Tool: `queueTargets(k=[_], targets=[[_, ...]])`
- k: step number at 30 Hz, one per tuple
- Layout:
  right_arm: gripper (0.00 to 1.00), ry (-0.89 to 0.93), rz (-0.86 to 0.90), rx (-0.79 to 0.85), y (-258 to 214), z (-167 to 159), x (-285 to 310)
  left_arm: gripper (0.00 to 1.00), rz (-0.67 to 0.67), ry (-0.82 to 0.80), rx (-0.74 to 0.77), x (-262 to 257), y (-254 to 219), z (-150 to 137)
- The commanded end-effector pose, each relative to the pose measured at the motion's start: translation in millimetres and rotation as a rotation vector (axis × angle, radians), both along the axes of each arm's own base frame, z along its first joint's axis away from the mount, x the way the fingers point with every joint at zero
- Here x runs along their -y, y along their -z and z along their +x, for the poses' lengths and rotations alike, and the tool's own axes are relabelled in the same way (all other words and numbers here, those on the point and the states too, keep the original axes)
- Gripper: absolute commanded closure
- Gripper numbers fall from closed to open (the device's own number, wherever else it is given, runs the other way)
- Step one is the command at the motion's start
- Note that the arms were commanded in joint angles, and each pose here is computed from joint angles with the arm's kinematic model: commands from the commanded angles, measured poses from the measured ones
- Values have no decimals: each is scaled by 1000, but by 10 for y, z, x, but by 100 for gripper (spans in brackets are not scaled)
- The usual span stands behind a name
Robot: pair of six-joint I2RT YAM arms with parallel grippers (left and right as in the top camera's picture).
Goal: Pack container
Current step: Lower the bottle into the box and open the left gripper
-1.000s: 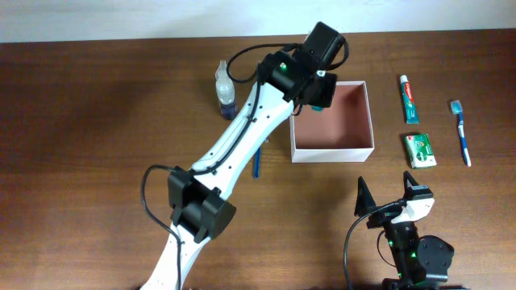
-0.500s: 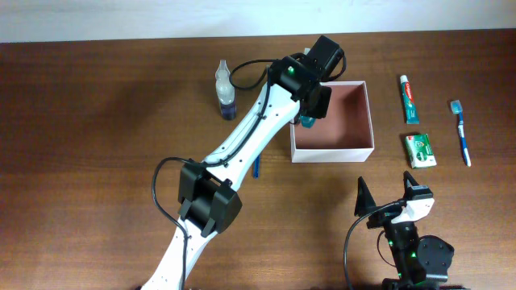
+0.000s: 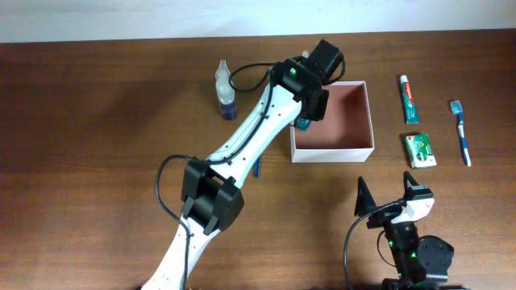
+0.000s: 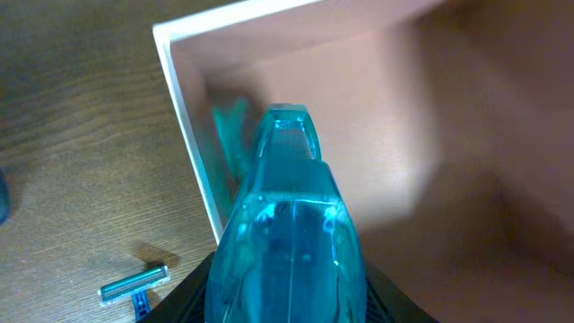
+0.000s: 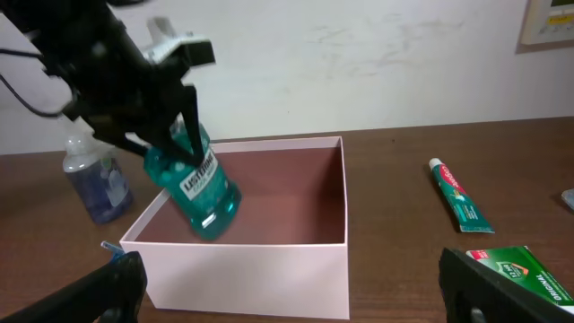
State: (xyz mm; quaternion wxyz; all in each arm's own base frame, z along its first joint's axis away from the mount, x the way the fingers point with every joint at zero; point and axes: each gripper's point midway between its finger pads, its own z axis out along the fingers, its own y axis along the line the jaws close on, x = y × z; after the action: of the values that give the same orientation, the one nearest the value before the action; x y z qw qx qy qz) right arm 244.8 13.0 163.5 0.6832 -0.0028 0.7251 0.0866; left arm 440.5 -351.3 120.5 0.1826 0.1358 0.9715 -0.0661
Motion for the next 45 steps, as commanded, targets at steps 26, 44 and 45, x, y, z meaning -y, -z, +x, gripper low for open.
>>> queueTargets(k=[26,44,45], targets=[[1,-7,3,-2,17,-4,-16,44,-14,-13,60,16,-166,102],[1,-7,3,-2,17,-4,-16,41,-99,-108,425,-459,-1813,270],[1,-7,3,-2,17,-4,-16,41,-78,-133,439,-574,-1867,283]])
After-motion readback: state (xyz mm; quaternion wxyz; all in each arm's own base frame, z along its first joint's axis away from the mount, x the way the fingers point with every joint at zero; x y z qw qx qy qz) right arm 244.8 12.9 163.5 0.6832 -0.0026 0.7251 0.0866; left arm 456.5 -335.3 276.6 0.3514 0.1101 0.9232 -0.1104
